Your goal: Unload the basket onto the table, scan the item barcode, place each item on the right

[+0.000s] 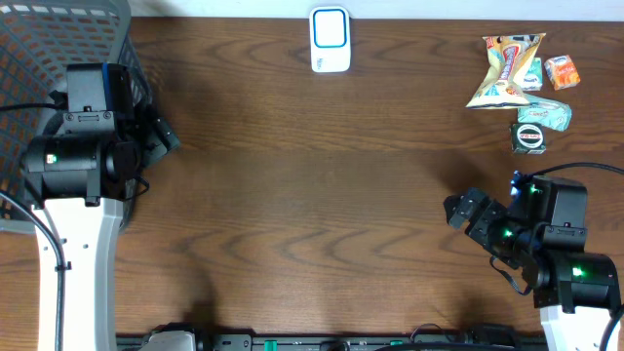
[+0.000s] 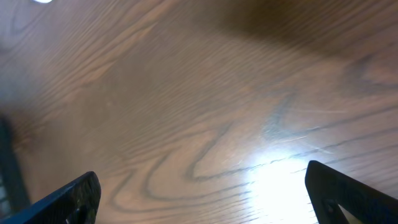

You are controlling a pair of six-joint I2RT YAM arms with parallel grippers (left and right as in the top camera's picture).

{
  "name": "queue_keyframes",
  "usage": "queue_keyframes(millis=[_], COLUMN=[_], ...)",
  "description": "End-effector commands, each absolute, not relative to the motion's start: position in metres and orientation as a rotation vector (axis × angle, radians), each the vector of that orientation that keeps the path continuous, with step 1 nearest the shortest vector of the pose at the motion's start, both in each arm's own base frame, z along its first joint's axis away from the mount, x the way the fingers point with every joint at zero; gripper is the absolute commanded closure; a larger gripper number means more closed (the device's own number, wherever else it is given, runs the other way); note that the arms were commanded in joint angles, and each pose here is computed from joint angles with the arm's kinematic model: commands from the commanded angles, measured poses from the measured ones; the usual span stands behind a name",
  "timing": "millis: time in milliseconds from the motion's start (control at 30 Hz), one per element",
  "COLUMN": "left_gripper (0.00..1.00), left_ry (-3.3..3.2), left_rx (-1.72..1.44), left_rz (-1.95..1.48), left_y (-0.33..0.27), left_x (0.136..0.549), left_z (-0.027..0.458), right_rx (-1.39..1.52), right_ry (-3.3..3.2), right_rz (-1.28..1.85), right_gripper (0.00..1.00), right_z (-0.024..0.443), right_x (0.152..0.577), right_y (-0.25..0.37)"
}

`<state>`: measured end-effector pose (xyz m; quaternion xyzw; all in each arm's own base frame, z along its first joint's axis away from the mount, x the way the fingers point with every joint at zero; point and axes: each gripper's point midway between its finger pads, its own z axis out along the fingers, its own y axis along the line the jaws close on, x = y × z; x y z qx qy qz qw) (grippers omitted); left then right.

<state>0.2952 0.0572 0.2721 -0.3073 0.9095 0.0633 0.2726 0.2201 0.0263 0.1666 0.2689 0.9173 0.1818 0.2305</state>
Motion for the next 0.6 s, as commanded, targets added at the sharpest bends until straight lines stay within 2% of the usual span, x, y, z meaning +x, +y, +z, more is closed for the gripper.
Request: queue_keyframes(millis=[0, 100, 233, 400, 567], left_gripper=[0.03, 0.02, 0.03, 0.02, 0.02], left_ry=[2.441, 2.441, 2.441, 2.441, 2.441], left_rx=[-0.86, -0.86, -0.86, -0.86, -0.86], left_rz=[0.187, 0.187, 0.187, 0.187, 0.187], left_y=[0.062, 0.062, 0.062, 0.062, 0.062], left_x=[0.294, 0.294, 0.294, 0.294, 0.294], left_z=[0.27, 0.27, 0.27, 0.27, 0.27], right_rx=[0.72, 0.622, 0.297, -0.016, -0.051], right_ry=[2.519, 2.5, 2.366, 2.152, 1.979], right_rz=[0.378, 0.362, 0.304, 0.189, 0.137], right_gripper=[0.01, 0.01, 0.01, 0.01, 0.01], right_z=[0.163, 0.166, 0.179, 0.188, 0.186], right_x=[0.221, 0.225, 0.24, 0.236, 0.233], right_y=[0.013, 0.013, 0.018, 0.022, 0.019])
